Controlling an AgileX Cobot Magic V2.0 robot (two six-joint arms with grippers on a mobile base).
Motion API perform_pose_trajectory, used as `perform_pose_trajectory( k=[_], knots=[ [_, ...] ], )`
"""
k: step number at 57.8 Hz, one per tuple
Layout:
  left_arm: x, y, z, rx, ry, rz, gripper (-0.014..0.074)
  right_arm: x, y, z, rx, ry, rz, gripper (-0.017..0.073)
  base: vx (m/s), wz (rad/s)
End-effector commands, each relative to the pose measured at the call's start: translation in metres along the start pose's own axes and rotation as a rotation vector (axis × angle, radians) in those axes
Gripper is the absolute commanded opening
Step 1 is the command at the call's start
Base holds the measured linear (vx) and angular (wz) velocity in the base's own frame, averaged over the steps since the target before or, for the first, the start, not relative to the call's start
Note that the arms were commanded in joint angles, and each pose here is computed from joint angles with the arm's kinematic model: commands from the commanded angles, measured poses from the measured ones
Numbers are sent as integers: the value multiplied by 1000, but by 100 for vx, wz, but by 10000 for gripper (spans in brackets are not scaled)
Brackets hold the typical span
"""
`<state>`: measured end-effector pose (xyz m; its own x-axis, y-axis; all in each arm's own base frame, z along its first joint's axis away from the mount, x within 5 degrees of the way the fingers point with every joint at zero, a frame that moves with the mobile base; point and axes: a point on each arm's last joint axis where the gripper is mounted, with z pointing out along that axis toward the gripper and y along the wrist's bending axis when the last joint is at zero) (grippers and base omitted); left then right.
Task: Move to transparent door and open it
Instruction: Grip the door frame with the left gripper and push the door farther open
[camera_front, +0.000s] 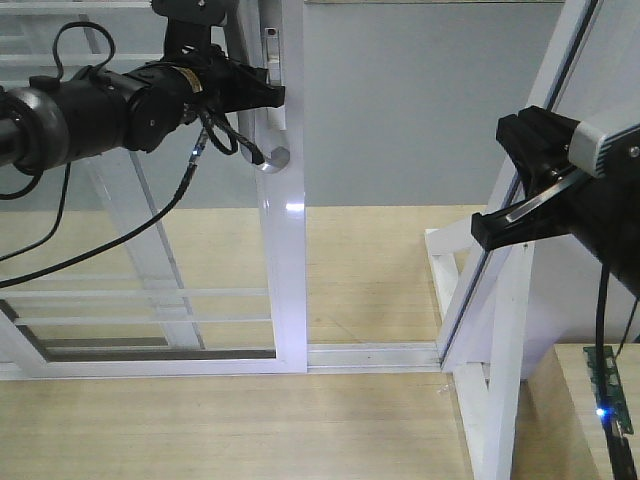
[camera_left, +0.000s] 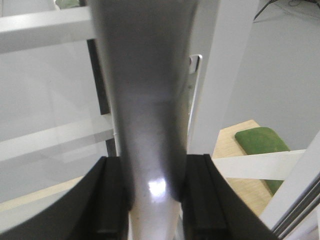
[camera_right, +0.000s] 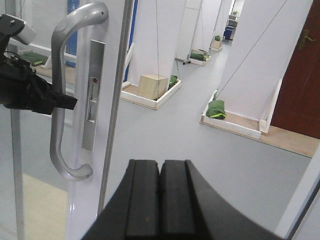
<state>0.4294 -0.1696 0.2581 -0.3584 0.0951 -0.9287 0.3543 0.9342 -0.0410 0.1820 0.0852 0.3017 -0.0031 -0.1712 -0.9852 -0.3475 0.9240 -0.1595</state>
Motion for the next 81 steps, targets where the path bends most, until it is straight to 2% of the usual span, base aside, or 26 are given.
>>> perform_pose_trajectory(
  k=[1,26,49,59,70,81],
  knots=[
    [-64,11,-36,-6,-288,-27,-1,-19,-7,-2,54,-110,-15,-6,0,0],
    [-75,47,-52,-88,-306,-45,0,-19,-7,-2,54,-110,-15,-6,0,0],
    [-91,82,-83,-181,-316,-58,0,-19,-7,-2,53,-109,-15,-6,0,0],
    [-99,90,-103,-218,-281,-22,0,-18,-6,-2,45,-97,-15,-6,0,0],
    [-111,89,-124,-241,-289,54,0,-17,-6,-2,41,-92,-15,-6,0,0],
    [-113,86,-139,-247,-231,47,0,-17,-6,-2,43,-94,-15,-6,0,0]
  ],
)
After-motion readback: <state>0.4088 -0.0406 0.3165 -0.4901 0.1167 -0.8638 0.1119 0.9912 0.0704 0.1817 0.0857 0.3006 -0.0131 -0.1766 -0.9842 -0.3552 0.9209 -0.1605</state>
